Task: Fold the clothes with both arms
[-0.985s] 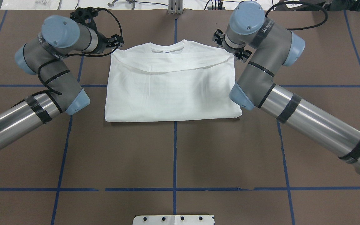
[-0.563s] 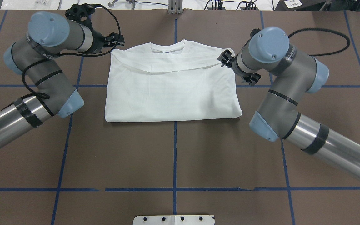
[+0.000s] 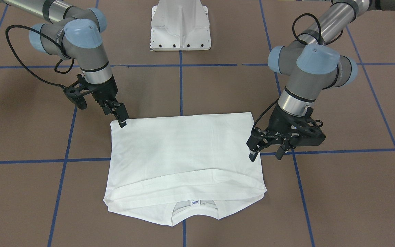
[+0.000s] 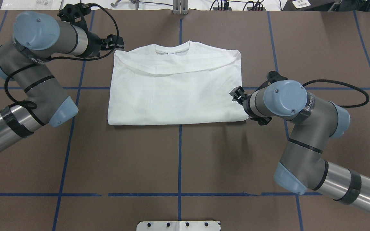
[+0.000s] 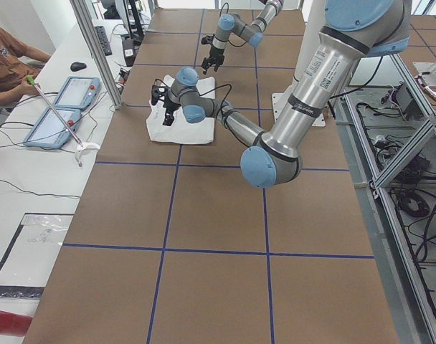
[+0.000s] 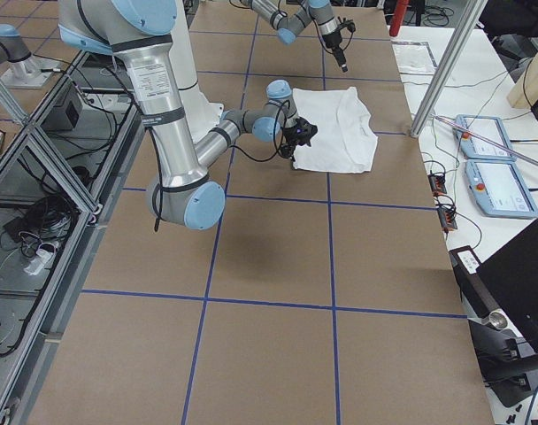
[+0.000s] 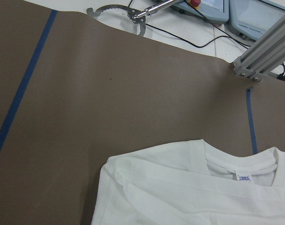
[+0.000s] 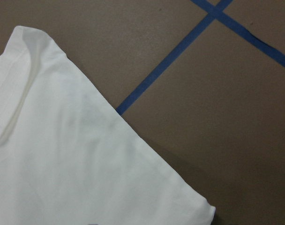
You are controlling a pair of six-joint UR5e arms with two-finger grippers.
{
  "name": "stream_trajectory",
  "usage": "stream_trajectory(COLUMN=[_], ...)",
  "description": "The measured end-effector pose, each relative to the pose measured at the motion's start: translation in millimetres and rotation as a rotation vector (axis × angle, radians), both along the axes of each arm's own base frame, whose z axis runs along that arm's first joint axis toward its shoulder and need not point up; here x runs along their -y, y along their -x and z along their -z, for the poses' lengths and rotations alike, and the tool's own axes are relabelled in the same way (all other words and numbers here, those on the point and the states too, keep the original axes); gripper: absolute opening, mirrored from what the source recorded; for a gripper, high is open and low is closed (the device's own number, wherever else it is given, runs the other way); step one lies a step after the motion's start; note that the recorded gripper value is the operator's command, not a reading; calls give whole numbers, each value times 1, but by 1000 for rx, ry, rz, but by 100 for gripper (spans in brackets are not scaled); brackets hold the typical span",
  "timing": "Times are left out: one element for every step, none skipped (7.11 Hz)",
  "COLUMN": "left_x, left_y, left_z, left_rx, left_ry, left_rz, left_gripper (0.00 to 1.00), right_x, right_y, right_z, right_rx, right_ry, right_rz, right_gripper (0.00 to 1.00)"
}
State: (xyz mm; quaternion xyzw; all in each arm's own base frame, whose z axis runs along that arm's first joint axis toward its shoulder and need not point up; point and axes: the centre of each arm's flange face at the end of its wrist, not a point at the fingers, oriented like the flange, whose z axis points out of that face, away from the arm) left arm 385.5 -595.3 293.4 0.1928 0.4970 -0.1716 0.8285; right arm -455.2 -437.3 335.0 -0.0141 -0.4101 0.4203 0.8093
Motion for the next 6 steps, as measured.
stream_trajectory(left_x=[0,0,0,0,0,-1], left_y=[0,0,1,1,1,1], left_z=[0,-1,-1,-1,-1,-3], left_rx=[1,1,2,3,3,5], left_ry=[0,1,1,0,0,2], left_rz=[1,2,3,4,5,6], left_gripper=[100,100,100,100,100,100], right_x=[1,3,4,5,5,4], right_y=[6,13,18,20,21,21], right_z=[-11,-22,-28,-30,-31,-30], right_rx=[-12,-29,-39,-41,-38,-33], right_ry=[29,50,62,71,81,90], right_rz=[-13,-19,-19,-21,-27,-29], right_gripper=[81,72,36,0,0,0])
